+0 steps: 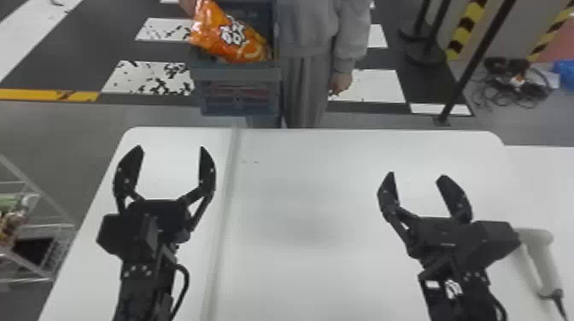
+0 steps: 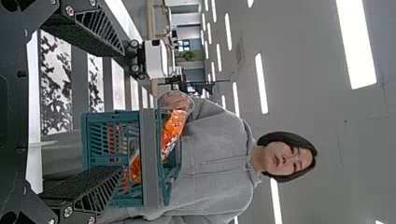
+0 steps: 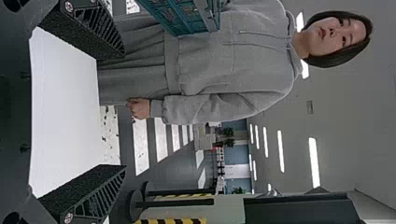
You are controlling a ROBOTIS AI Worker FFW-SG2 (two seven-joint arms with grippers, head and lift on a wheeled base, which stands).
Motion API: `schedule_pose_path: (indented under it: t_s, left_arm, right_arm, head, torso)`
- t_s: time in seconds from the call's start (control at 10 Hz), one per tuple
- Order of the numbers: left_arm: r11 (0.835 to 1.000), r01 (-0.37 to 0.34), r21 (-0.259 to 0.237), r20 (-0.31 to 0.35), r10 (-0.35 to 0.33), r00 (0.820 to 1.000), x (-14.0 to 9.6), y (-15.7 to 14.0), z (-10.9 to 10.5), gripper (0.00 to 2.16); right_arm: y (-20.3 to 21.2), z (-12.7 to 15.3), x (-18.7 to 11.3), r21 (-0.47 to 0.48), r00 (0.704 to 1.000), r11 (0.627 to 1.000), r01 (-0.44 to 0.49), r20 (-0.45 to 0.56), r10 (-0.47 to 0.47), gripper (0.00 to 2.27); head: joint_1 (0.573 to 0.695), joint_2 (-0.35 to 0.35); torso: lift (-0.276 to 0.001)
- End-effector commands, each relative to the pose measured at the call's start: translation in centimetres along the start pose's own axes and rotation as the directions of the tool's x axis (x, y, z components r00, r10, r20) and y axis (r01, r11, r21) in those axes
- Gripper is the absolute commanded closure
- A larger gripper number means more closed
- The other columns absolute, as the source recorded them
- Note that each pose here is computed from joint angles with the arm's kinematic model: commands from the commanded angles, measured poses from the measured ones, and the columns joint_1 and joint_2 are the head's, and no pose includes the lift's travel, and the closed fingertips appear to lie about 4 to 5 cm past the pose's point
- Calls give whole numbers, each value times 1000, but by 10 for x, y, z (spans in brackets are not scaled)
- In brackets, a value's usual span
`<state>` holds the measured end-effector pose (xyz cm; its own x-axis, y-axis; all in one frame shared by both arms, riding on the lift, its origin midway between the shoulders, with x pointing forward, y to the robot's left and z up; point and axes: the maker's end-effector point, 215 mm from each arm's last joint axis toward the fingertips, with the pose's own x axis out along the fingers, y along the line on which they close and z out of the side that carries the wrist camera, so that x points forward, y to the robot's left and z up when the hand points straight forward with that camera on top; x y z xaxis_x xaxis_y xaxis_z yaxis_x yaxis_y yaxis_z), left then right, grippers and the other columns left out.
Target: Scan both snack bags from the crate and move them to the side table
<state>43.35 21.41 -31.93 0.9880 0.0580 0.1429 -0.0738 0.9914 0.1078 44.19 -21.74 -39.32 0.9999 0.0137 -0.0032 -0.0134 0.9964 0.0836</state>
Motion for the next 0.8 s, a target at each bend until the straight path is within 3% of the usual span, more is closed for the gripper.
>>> schedule_pose_path:
  t_s: [0.0,0.7]
  left_arm:
    - [1000,-1,-3,-1,1,1000,0,-1,0,137]
    - [1000,2,-1,-3,-2,1000,-1,-1,-1,137]
  right_arm:
    - [-1,2,0,-1,1000,1000,1,3,-1,83]
    - [-1,1,-1,-5,1000,1000,-1,1,1,83]
  head:
    - [695,-4]
    - [695,-6]
  torso:
    - [-29]
    - [-29]
